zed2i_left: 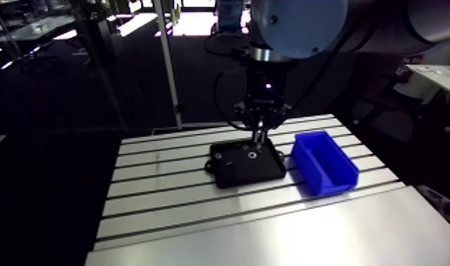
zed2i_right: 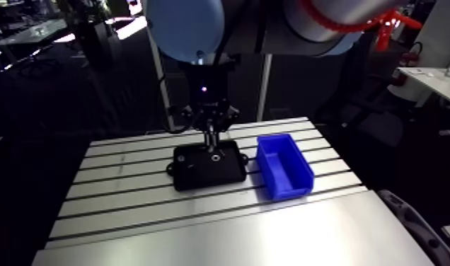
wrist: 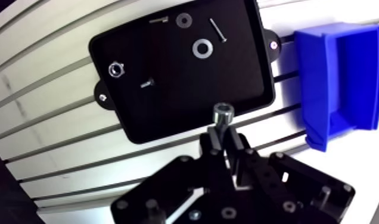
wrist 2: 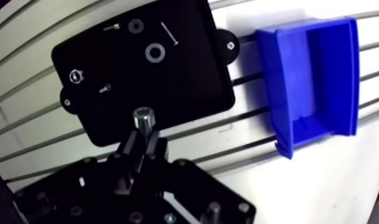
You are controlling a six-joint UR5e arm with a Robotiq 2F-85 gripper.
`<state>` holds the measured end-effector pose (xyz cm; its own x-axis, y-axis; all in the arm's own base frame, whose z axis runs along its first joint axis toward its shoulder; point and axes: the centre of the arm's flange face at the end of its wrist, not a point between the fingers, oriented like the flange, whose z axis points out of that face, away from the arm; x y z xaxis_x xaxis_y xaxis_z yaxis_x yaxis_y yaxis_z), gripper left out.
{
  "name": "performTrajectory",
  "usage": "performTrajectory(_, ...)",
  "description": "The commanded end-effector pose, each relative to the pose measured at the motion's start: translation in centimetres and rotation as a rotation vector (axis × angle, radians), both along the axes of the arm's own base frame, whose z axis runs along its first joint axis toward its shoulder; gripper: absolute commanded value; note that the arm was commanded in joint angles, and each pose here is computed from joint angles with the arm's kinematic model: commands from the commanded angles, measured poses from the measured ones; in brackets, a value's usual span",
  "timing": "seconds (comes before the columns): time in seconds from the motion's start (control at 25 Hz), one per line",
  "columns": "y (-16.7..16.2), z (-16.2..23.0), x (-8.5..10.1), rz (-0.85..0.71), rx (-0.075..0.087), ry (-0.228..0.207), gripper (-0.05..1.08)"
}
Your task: Pick up the M10 bolt from the tray and put it into the blue bin.
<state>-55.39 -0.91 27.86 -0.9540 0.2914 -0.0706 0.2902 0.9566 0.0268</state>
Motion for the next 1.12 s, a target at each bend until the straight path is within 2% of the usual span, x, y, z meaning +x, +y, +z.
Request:
performTrajectory(0.04,-0.1,3.1,0.7,0.044,-0.002,-0.009,1.05)
performTrajectory(0.12,0.1,3.4,0.7,0.046,0.006,-0.021,1.05)
performTrajectory(0.32,0.2,5.7,0.4,0.131,0.000,-0.025,1.04)
performTrajectory(0.68,0.5,7.5,0.1,0.431,-0.045,-0.040,1.03)
performTrajectory(0.84,0.8,8.4,0.8,0.590,-0.051,-0.028,1.03)
performTrajectory(0.92,2.4,8.6,0.9,0.669,-0.061,-0.021,1.02)
performTrajectory(1.0,3.3,9.2,0.9,0.743,-0.057,-0.014,1.02)
performTrajectory(1.12,5.7,9.5,1.0,0.826,-0.063,-0.008,1.02)
